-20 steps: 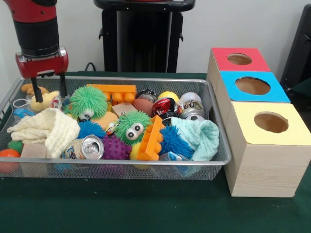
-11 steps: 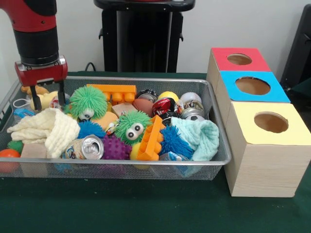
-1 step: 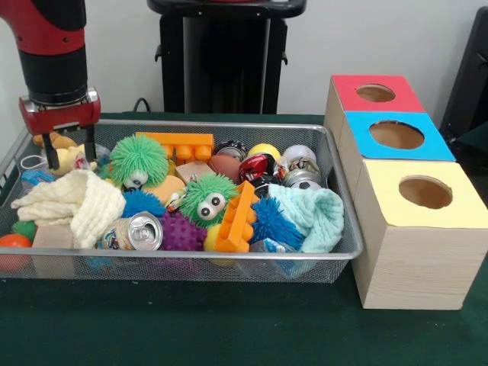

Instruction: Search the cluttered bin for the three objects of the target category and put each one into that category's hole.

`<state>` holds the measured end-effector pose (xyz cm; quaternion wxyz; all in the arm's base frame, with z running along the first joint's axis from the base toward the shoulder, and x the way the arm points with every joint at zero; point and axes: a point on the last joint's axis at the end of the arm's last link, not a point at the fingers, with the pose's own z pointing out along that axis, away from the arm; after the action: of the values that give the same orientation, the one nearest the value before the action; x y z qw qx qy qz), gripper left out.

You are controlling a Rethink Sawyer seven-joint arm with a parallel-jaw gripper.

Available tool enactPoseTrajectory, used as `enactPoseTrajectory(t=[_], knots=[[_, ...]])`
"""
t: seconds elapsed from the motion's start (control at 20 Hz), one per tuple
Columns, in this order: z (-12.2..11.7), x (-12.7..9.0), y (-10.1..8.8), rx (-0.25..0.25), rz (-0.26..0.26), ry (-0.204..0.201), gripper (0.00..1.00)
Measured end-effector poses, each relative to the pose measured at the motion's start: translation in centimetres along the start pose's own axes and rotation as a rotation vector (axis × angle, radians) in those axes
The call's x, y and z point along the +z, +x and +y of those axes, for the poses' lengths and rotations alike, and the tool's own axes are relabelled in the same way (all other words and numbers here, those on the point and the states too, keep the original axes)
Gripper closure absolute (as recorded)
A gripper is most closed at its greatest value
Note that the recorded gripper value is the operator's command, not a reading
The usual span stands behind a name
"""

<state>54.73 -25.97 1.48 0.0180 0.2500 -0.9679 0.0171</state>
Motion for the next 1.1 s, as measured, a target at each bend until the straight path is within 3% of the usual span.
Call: enactPoseTrajectory(t=[0.2, 0.45, 0.85, 1.1], knots=[[0.0, 0.1, 0.8, -0.007, 0.054, -0.012, 0.00], [0.0, 0.1, 1.1, -0.005, 0.063, -0.018, 0.00], [-0.4, 1.2, 1.8, 0.028, 0.025, -0.057, 0.00], [-0.2, 1.7, 1.2, 0.032, -0.009, -0.079, 0.00]])
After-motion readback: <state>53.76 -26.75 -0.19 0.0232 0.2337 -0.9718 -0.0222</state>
